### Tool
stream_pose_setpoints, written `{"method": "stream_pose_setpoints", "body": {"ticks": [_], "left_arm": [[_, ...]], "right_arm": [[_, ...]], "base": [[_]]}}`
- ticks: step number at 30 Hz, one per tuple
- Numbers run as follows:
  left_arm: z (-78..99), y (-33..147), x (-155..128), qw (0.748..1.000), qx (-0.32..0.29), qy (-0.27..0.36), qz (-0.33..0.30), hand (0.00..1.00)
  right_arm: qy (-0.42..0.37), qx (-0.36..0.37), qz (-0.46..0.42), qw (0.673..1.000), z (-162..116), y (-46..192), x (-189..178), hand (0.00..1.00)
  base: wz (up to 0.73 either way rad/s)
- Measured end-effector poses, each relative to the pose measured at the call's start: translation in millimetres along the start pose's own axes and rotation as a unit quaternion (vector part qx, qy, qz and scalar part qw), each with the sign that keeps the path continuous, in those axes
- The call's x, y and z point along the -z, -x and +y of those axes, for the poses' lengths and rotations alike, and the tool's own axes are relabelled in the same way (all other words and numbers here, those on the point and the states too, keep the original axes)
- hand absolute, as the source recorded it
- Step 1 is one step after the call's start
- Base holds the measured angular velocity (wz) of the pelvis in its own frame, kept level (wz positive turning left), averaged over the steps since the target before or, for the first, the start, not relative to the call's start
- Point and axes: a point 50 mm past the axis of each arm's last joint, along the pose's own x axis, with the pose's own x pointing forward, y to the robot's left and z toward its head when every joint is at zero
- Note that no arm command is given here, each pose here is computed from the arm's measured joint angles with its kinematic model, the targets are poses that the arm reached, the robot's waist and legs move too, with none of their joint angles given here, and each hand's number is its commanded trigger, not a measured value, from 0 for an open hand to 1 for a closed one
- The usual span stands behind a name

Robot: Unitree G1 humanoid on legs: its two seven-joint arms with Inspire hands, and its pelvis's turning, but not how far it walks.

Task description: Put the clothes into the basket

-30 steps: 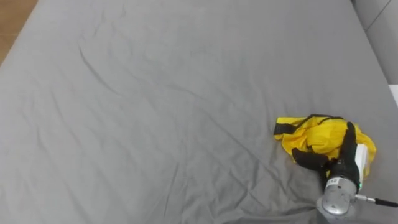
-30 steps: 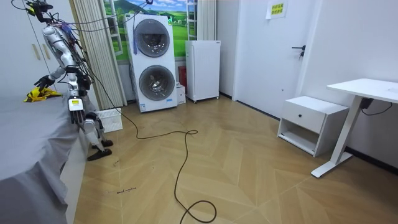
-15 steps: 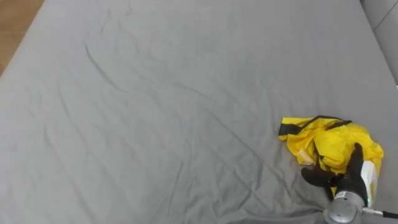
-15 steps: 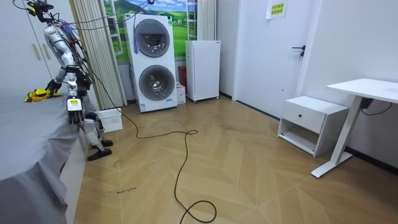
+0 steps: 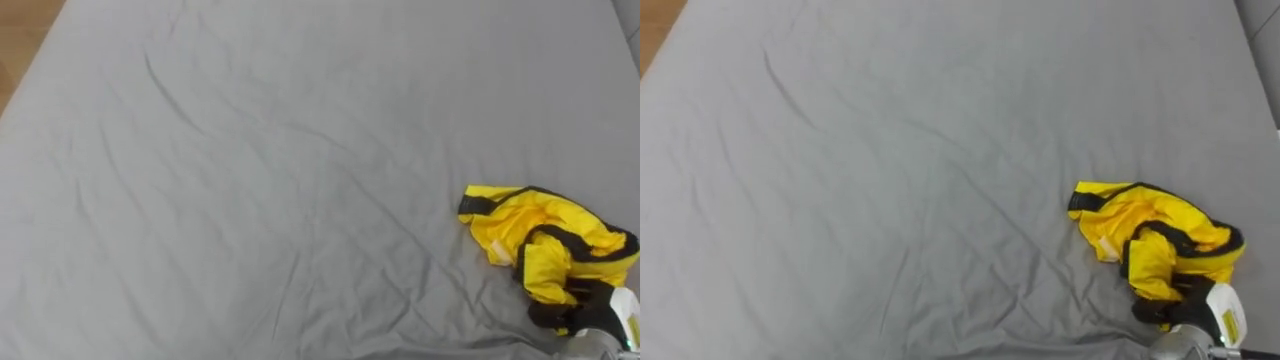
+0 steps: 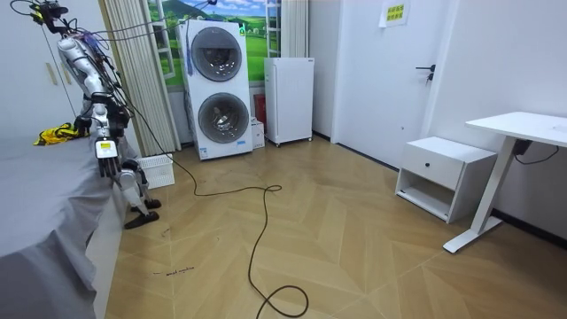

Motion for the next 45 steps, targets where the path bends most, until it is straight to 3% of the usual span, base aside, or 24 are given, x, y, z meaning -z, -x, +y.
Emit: {"method": "stream_pose_setpoints", "body": {"ticks": [20,26,37,45], "left_arm": [[3.1,-4.0,-7,1.000,0.003,-0.013,0.003,0.00],[3.7,-3.1,-12,1.000,0.003,-0.004,-0.015,0.00],[20.6,3.9,17,0.999,-0.040,0.026,0.024,0.00],[27.9,7.4,32,0.997,-0.052,0.008,0.053,0.00]], "right_arm": [[0.006,0.009,0.003,1.000,-8,-4,0,1.00],[-0.047,-0.006,-0.018,0.999,-9,-1,-5,1.00],[-0.103,0.002,-0.119,0.988,-27,19,-23,1.00],[-0.129,0.050,-0.097,0.986,-52,15,-10,1.00]], "base": [[0.00],[-0.11],[-0.05],[-0.15]]}}
